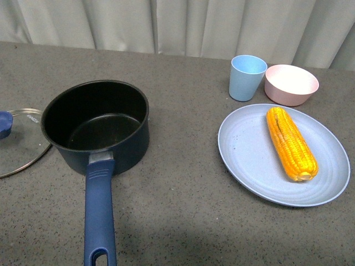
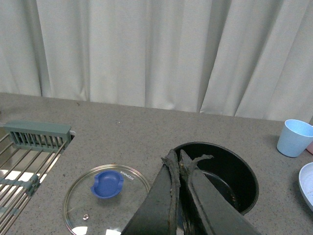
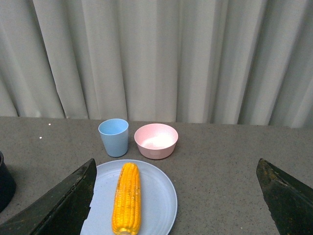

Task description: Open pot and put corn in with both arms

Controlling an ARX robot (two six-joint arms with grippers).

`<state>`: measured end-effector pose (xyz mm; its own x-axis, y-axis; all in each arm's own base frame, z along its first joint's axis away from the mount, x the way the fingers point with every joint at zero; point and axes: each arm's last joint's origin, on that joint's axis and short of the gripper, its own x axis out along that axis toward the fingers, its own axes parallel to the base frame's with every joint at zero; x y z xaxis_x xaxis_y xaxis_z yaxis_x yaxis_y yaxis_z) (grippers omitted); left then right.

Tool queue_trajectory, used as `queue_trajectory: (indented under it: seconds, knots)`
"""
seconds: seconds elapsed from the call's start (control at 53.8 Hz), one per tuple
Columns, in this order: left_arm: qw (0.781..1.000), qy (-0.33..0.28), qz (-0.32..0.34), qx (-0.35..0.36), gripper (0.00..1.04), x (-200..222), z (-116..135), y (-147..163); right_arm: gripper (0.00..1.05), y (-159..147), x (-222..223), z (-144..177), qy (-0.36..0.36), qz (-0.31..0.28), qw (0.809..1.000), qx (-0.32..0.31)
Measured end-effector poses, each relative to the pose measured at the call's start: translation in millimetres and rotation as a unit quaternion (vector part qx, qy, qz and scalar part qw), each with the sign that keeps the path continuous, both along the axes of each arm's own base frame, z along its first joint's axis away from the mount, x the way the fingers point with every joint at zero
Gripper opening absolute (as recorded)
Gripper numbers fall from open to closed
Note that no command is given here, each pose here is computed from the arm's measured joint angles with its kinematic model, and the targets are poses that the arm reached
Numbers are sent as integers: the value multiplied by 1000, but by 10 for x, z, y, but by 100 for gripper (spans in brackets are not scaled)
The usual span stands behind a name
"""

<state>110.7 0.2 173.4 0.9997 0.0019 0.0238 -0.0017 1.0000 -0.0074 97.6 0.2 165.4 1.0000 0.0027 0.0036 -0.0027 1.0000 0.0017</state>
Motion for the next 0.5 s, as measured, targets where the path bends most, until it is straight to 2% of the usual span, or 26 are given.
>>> queue_trajectory:
  seconds: [0.186,0.241,0.446,0.502]
  knots:
    - [1000,0,0,0,4,-34,-5,0,96,0,0,0,0,0,1000,0]
    - [1000,17,0,0,4,-97,-49,0,96,0,0,0,0,0,1000,0]
    - [1000,4,0,0,4,-138,-35,0,96,0,0,0,0,0,1000,0]
    - [1000,4,0,0,9,-138,-35,0,96,0,0,0,0,0,1000,0]
